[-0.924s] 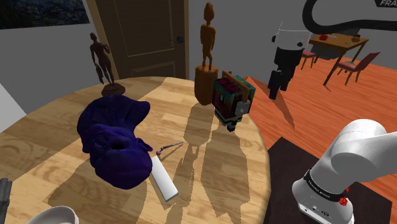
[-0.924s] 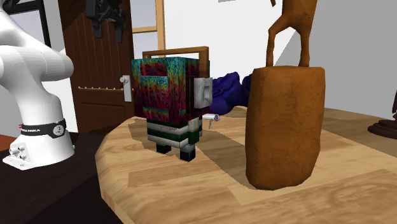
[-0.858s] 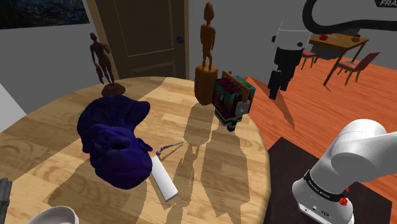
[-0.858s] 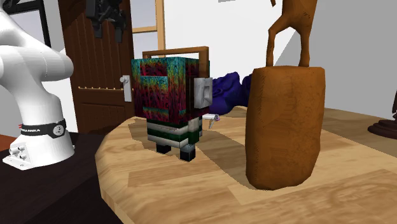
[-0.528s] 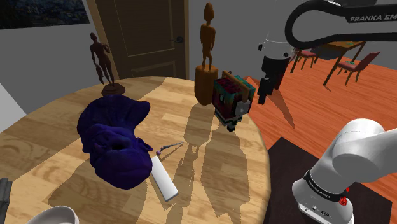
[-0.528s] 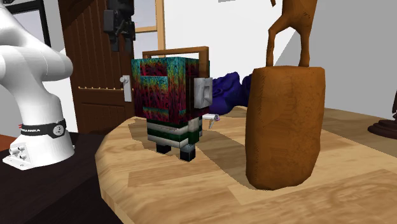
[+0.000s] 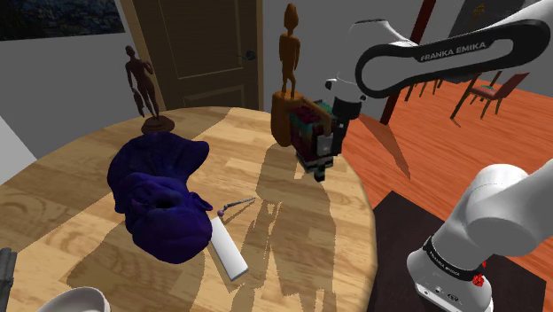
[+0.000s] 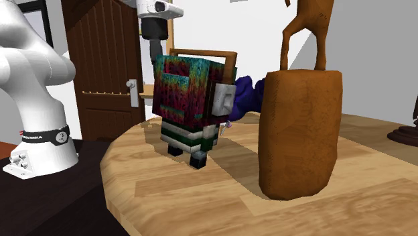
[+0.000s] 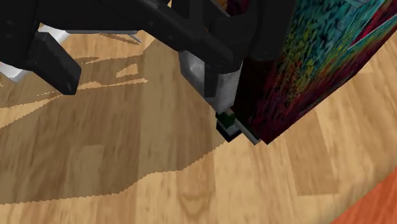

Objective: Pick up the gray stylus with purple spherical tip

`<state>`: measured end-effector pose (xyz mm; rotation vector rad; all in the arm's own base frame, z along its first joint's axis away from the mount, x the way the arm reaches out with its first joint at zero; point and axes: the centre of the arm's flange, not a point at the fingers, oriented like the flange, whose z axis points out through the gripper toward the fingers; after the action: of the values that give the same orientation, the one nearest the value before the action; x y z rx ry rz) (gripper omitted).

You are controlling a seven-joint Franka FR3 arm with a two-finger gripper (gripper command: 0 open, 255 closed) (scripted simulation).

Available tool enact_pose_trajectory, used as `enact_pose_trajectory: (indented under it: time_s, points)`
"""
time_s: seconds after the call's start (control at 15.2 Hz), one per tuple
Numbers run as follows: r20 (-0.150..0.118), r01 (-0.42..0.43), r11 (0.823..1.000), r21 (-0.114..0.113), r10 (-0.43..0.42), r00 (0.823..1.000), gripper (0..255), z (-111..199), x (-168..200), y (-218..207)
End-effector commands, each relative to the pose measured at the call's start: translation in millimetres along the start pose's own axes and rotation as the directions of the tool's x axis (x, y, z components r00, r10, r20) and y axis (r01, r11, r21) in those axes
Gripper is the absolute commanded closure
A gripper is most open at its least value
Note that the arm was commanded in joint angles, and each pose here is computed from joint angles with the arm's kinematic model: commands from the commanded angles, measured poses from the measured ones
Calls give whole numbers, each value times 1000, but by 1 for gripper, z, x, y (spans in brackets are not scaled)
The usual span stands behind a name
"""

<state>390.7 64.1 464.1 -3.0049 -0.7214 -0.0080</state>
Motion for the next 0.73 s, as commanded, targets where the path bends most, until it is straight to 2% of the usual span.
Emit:
enact_pose_trajectory:
  time_s: [0.0, 0.13, 0.33, 0.46, 0.66]
  points:
    - [-17, 74, 997, 1, -74, 997, 0, 17, 19, -2]
    - [-34, 144, 990, 1, -144, 989, 0, 33, 37, -4]
    - [-61, 249, 969, -3, -248, 967, 0, 56, 65, -9]
    - [-78, 317, 948, -6, -316, 945, 0, 71, 83, -15]
    - [-103, 415, 910, -14, -415, 904, 0, 92, 111, -25]
